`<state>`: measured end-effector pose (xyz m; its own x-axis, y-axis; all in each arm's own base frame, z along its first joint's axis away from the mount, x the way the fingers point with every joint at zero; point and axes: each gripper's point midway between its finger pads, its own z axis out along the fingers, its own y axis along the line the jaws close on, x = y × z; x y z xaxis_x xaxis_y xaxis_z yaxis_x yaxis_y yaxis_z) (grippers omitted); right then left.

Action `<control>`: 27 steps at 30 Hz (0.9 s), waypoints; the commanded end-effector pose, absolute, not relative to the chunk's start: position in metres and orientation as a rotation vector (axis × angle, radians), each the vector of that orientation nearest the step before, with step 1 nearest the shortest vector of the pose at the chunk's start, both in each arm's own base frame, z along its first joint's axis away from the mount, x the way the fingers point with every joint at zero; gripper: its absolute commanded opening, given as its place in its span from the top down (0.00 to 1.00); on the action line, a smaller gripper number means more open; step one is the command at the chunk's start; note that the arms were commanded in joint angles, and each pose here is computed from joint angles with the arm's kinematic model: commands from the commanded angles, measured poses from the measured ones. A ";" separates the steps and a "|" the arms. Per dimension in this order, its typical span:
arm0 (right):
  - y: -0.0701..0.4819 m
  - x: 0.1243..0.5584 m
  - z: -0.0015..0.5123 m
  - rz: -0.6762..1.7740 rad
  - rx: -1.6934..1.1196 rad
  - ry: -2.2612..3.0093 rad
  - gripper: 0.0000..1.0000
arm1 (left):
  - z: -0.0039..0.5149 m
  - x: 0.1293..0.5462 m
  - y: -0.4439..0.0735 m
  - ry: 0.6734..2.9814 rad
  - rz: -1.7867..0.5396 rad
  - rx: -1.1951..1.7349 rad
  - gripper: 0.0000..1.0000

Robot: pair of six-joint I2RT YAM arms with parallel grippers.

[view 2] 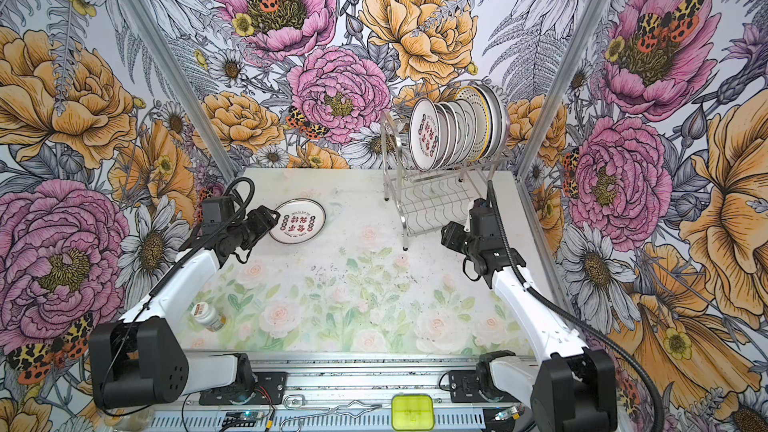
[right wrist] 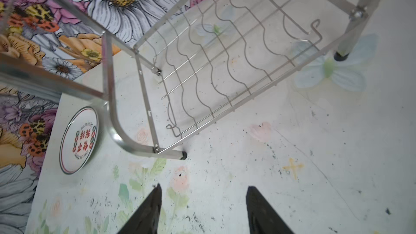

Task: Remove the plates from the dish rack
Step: 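Raise the left gripper off the plate while the right gripper rises toward the rack, then lower the right gripper onto the nearest white plate's rim in the rack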

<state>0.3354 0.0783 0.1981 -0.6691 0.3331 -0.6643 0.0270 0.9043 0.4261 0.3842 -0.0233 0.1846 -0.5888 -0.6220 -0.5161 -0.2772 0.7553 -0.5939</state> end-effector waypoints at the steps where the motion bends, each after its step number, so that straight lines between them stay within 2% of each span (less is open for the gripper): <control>1: 0.093 0.318 0.261 0.443 -0.053 2.165 0.34 | 0.186 0.369 -0.033 2.239 -0.553 -0.614 0.20; 6: 0.116 0.317 0.342 0.384 -0.294 1.959 0.30 | 0.200 0.360 -0.050 2.229 -0.552 -0.550 0.19; 12: 0.092 0.367 0.413 0.174 -0.154 1.846 0.33 | 0.212 0.352 -0.069 2.222 -0.554 -0.491 0.19; 16: 0.099 0.392 0.436 0.181 -0.149 1.781 0.38 | 0.213 0.348 -0.075 2.217 -0.552 -0.482 0.19; 27: 0.109 0.412 0.464 0.246 -0.110 1.726 0.42 | 0.217 0.353 -0.079 2.219 -0.547 -0.444 0.19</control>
<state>0.4111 0.1102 0.4390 -0.2326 0.0264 -0.9722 -0.2205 0.9722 0.0791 0.3503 -0.0784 0.2142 -0.6257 -0.5014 -0.5977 -0.1486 0.8287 -0.5396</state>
